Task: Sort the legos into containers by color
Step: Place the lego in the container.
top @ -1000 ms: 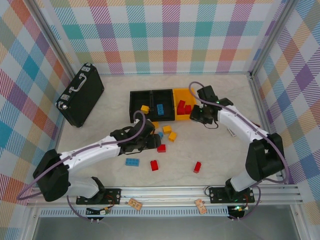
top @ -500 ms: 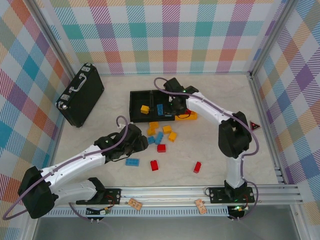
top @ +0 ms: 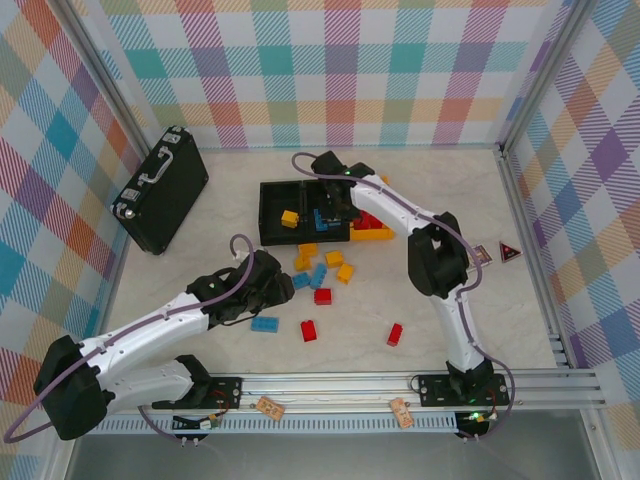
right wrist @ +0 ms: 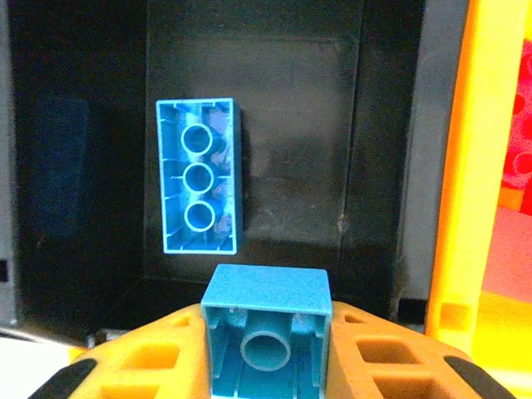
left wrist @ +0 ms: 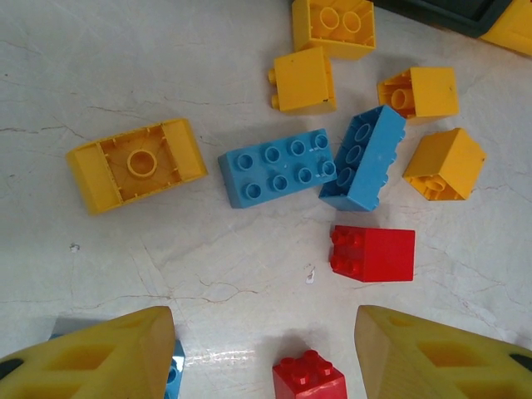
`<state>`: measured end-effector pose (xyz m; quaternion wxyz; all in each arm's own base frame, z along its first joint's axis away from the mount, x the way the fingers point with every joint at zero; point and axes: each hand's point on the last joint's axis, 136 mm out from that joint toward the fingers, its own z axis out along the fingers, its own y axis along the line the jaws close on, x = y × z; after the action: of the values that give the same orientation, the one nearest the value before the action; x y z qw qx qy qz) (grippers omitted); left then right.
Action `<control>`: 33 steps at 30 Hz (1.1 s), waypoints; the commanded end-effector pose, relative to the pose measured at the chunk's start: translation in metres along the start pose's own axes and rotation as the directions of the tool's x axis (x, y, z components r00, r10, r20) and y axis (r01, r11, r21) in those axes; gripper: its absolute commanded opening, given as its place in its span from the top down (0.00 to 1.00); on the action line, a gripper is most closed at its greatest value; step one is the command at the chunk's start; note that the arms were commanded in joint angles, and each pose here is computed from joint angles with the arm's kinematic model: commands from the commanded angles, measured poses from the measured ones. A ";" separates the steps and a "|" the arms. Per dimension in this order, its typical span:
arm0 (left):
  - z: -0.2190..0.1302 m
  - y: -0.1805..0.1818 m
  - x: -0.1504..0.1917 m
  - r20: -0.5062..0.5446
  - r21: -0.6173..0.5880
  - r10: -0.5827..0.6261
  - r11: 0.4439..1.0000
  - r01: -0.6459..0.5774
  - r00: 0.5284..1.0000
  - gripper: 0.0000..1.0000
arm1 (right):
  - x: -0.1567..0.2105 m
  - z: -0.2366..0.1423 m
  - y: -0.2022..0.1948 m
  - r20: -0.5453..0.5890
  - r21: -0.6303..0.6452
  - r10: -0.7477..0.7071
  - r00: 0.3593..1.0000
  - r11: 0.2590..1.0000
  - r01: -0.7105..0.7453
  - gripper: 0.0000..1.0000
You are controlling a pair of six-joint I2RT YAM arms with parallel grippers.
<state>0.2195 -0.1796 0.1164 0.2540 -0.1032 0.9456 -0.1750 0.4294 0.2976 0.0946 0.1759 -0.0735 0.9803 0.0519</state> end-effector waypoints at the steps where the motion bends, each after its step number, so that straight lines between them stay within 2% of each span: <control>1: -0.002 0.015 0.001 0.010 -0.038 -0.023 0.999 0.023 1.000 0.41 | 0.004 0.002 -0.004 -0.023 0.064 -0.041 0.999 0.997 0.043 0.67; 14: -0.009 0.020 -0.003 0.030 -0.049 -0.018 0.999 0.020 0.999 0.40 | 0.001 -0.012 0.009 0.008 0.052 -0.067 0.998 0.996 0.067 0.53; 23: -0.017 0.025 -0.008 0.043 -0.062 -0.032 0.998 0.034 0.999 0.39 | -0.002 -0.059 0.021 0.083 -0.051 -0.048 0.995 0.997 0.053 0.53; 33: -0.016 0.030 -0.006 0.021 -0.089 -0.049 0.995 0.051 0.999 0.38 | 0.039 -0.095 0.015 0.103 -0.178 -0.008 0.995 0.984 0.026 0.52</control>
<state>0.2127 -0.1513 0.1181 0.2552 -0.1305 0.9468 -0.1466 0.3708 0.2896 0.1685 0.2204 -0.0959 0.9642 0.1119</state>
